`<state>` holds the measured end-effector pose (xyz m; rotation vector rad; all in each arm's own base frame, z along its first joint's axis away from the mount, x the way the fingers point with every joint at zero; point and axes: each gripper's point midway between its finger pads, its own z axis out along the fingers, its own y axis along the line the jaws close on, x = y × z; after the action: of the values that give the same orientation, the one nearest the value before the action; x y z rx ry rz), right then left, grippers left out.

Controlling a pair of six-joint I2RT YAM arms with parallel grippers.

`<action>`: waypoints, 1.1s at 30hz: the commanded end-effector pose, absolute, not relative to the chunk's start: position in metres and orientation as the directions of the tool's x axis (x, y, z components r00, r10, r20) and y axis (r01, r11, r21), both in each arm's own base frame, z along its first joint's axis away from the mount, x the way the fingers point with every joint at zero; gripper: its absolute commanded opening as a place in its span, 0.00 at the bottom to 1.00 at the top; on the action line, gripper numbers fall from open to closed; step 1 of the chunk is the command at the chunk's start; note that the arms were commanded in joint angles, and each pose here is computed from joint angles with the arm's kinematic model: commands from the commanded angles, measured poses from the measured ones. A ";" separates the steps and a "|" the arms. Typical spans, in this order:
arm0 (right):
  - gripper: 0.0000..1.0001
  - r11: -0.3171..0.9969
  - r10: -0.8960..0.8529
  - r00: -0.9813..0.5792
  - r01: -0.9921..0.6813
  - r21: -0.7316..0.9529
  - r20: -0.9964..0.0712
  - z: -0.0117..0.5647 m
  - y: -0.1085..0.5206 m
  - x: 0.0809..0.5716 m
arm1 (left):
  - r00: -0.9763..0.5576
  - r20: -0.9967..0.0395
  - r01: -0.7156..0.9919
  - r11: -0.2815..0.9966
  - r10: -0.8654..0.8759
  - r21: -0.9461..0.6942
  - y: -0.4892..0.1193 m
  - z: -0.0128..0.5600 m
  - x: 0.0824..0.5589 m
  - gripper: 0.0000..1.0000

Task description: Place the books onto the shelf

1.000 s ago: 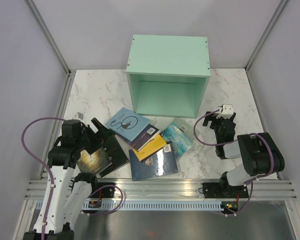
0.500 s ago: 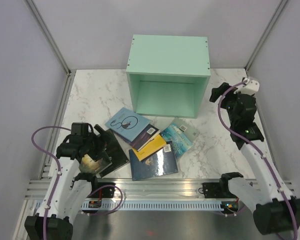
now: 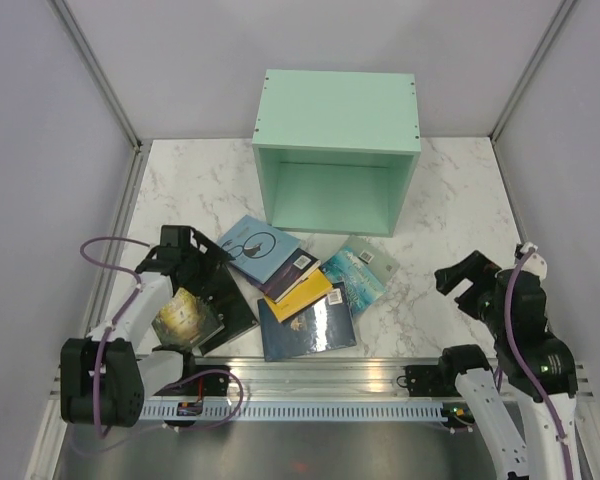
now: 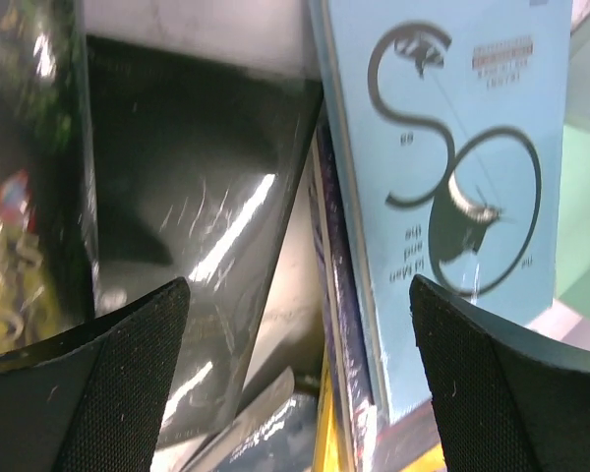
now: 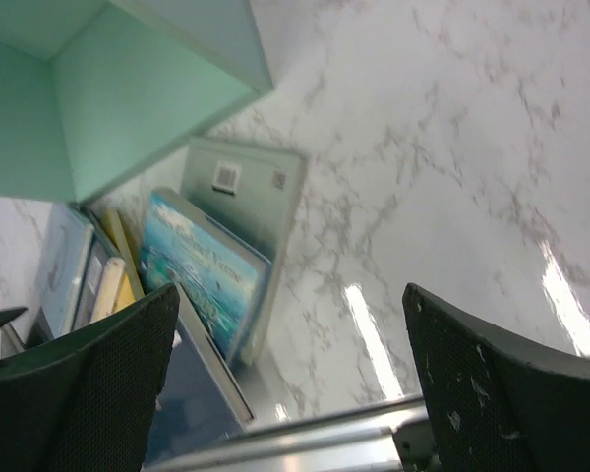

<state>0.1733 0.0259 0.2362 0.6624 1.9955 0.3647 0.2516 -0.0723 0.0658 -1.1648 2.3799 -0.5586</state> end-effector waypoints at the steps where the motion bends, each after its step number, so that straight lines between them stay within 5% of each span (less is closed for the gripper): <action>1: 0.97 0.743 0.669 -0.526 0.467 0.479 -0.525 0.177 0.031 0.118 | -0.471 -0.303 -0.590 0.551 -0.829 -0.590 -0.063 0.087 0.301 0.95; 9: 0.98 0.764 0.645 -0.461 0.417 0.493 -0.609 0.209 0.021 0.109 | -0.436 -0.297 -0.613 0.522 -0.850 -0.593 -0.060 0.061 0.327 0.93; 24: 0.98 0.750 0.660 -0.483 0.460 0.475 -0.575 0.198 0.020 0.100 | -0.276 -0.134 -0.680 0.292 -0.952 -0.672 -0.068 0.013 0.348 0.88; 33: 0.98 0.764 0.643 -0.490 0.473 0.439 -0.589 0.191 0.015 0.101 | -0.287 -0.095 -0.629 0.262 -0.953 -0.732 -0.081 0.015 0.364 0.65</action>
<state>0.1036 0.0213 0.1986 0.8151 2.1588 0.3373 0.3701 -0.0748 0.0342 -1.3787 1.9702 -0.7960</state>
